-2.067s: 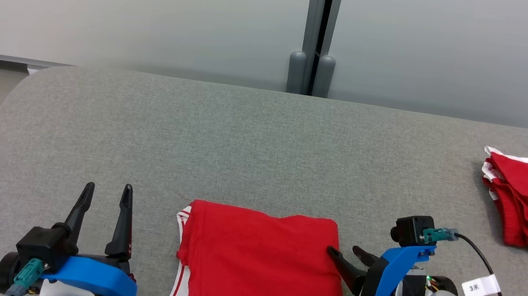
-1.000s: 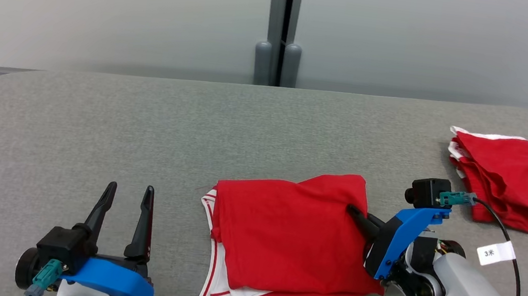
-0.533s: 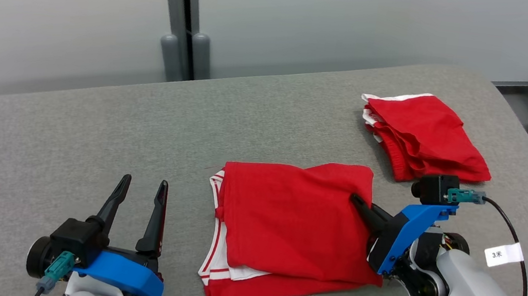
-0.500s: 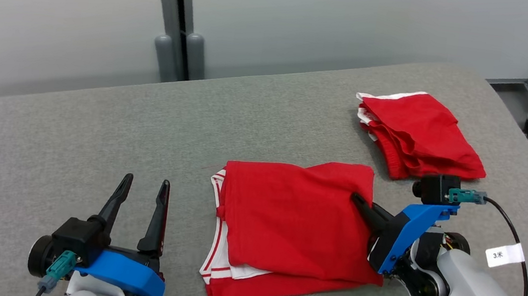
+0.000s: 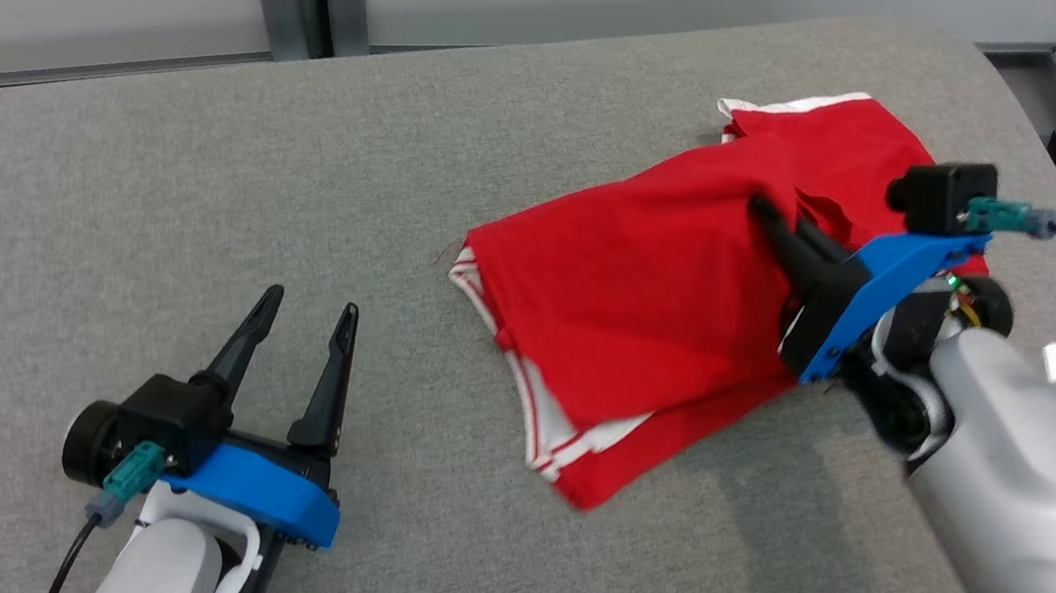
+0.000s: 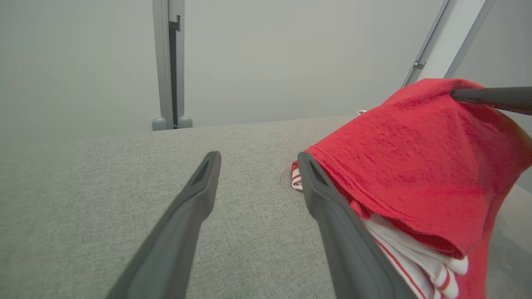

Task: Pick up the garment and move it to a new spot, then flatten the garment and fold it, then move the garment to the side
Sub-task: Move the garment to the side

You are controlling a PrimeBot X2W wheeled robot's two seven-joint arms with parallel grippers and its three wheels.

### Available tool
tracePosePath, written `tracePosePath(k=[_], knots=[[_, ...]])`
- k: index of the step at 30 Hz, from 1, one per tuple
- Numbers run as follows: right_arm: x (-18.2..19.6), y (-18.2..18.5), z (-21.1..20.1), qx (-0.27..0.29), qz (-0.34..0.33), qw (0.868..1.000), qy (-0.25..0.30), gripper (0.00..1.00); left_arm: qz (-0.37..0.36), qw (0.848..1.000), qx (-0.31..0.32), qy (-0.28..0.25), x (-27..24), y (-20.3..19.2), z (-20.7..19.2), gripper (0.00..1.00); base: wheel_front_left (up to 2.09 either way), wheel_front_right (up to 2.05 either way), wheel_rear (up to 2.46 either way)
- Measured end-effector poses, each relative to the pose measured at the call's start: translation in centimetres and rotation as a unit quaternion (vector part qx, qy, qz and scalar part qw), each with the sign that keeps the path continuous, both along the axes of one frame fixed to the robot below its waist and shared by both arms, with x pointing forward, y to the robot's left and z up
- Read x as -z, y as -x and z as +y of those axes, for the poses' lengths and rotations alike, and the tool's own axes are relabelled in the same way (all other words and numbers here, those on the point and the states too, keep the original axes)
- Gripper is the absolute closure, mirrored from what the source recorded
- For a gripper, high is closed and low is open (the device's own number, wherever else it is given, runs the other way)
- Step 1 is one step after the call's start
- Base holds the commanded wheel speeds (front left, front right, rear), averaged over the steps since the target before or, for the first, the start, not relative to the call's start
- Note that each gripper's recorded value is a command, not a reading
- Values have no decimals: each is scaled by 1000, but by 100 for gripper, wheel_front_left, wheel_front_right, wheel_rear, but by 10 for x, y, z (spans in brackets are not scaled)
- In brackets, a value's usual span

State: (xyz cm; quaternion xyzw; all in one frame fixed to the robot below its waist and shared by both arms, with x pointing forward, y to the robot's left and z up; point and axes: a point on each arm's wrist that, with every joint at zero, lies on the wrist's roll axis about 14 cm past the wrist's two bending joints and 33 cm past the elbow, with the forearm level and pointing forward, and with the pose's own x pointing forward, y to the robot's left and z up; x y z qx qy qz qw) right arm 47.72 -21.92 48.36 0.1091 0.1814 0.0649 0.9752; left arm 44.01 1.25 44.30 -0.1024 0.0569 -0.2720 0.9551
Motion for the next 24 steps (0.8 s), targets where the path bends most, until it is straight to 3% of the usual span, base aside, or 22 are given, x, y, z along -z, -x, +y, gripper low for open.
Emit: tracePosePath(k=[7, 12, 19, 24], knots=[[-4, -44, -35, -4, 16, 998, 68, 100, 44, 999, -18, -16, 42, -12, 17, 0, 0, 0, 0], [-11, -59, -77, 3, 33, 988, 150, 100, 59, 998, -22, -24, 60, -18, 23, 0, 0, 0, 0], [-15, -62, -125, 28, 76, 967, 241, 100, 64, 998, -14, -24, 70, -26, 18, 0, 0, 0, 0], [-1, -62, -148, 34, 113, 944, 309, 100, 63, 998, -10, -23, 74, -32, 15, 0, 0, 0, 0]])
